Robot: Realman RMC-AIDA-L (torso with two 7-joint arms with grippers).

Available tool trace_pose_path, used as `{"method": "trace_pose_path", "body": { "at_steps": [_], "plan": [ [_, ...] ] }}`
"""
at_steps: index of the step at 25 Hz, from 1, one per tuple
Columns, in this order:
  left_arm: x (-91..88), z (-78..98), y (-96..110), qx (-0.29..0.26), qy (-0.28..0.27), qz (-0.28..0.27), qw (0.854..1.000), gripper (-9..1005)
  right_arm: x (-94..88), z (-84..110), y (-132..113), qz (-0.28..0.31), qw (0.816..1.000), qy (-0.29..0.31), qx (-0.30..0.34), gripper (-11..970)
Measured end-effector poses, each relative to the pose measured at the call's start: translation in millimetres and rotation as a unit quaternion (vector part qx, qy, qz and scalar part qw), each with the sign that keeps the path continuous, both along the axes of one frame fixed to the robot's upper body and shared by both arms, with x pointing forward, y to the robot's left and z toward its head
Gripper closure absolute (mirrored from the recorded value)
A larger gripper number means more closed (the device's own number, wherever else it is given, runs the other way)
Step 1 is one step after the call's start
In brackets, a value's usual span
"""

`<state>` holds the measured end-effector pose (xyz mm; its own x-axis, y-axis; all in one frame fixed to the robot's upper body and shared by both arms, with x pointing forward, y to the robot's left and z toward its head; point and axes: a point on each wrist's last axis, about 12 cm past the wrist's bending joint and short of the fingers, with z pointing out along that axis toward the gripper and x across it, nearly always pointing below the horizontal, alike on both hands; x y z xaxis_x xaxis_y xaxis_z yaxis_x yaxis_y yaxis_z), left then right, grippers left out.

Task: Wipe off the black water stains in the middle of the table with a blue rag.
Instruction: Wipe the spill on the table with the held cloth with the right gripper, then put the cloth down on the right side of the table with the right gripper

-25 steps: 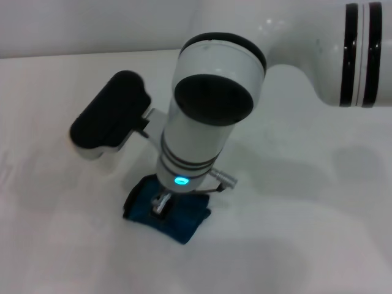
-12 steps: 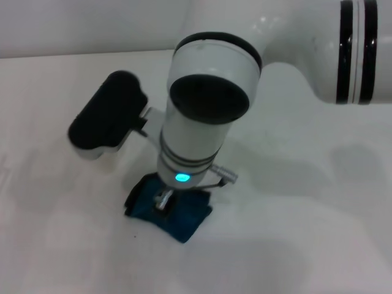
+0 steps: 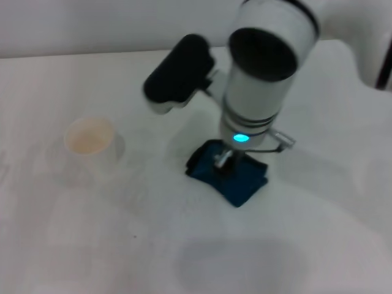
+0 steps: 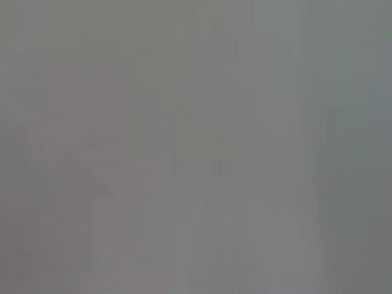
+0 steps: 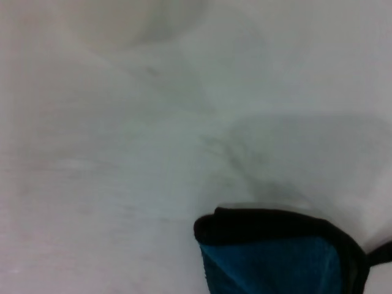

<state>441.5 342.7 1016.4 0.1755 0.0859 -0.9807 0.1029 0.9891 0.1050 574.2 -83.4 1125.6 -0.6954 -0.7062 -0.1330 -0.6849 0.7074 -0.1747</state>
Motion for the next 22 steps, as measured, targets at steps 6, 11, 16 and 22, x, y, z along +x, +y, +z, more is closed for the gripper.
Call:
{"method": "trace_pose_path", "body": {
  "at_steps": [6, 11, 16, 22],
  "plan": [
    [3.1, 1.7, 1, 0.002, -0.003, -0.002, 1.000, 116, 8.9, 9.0, -51, -0.067, 0.998, -0.012, -0.009, 893],
    [4.0, 2.7, 3, 0.004, -0.005, 0.003, 1.000, 115, 8.0, 16.5, -91, -0.115, 0.993, -0.011, -0.005, 887],
    [4.0, 3.2, 5, 0.003, -0.007, 0.011, 1.000, 114, 7.4, 15.1, -114, -0.143, 0.990, -0.007, -0.004, 882],
    [5.0, 3.6, 7, 0.007, -0.006, 0.013, 1.000, 114, 9.1, 10.6, -125, -0.153, 0.988, 0.002, 0.004, 876]
  ]
}}
